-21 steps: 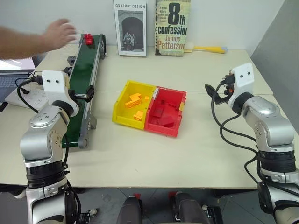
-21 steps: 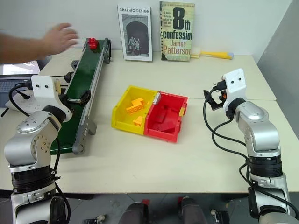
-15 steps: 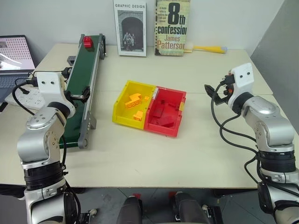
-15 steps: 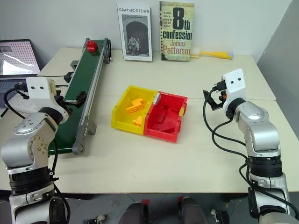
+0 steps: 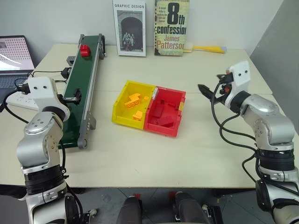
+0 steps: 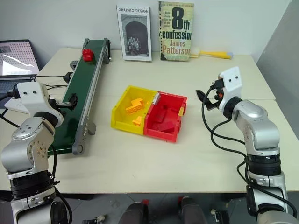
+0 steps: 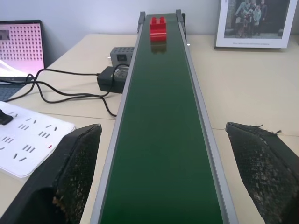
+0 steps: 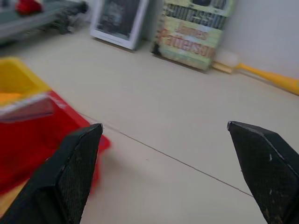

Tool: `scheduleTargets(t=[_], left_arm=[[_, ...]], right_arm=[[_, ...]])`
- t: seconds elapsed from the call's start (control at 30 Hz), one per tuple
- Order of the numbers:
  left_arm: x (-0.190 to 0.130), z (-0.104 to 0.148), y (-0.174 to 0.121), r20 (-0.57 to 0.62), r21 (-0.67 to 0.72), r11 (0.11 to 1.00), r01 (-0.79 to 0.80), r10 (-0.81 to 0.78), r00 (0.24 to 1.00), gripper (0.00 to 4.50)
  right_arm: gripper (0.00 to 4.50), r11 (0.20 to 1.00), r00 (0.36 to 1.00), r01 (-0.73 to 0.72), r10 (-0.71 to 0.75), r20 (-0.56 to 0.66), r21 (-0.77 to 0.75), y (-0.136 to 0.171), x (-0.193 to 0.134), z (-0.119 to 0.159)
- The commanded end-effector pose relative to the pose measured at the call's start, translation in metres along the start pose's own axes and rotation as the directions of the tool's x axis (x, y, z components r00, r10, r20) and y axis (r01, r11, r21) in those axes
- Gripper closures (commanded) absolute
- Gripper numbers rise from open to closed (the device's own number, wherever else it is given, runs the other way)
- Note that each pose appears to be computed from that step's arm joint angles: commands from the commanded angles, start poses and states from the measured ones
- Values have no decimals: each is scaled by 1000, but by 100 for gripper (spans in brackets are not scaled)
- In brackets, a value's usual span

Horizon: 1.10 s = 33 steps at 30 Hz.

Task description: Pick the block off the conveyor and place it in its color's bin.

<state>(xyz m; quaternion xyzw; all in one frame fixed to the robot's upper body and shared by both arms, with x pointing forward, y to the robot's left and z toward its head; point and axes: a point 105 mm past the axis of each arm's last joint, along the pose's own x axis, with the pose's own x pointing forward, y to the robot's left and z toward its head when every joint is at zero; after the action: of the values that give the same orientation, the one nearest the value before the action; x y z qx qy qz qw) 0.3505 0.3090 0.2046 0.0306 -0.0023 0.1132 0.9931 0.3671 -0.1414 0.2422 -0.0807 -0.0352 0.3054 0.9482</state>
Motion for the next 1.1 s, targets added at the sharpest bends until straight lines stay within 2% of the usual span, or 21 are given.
scheduleTargets(t=[0.03, 0.2, 0.37, 1.1], left_arm=[[2, 13, 3, 47, -2, 1000, -13, 13, 999, 4], [5, 11, 4, 39, -3, 1000, -11, 12, 999, 4], [9, 10, 4, 26, -1, 1000, -8, 8, 1000, 4], [17, 3, 3, -23, -22, 1000, -19, 18, 1000, 4]], right_arm=[[0, 955, 954, -293, 295, 62, -39, 36, -11, 35], [0, 857, 855, -516, 515, 68, -4, 68, -22, 48], [0, 792, 790, -611, 610, 63, -7, 88, -27, 56], [0, 801, 799, -596, 598, 62, -46, 92, -27, 60]])
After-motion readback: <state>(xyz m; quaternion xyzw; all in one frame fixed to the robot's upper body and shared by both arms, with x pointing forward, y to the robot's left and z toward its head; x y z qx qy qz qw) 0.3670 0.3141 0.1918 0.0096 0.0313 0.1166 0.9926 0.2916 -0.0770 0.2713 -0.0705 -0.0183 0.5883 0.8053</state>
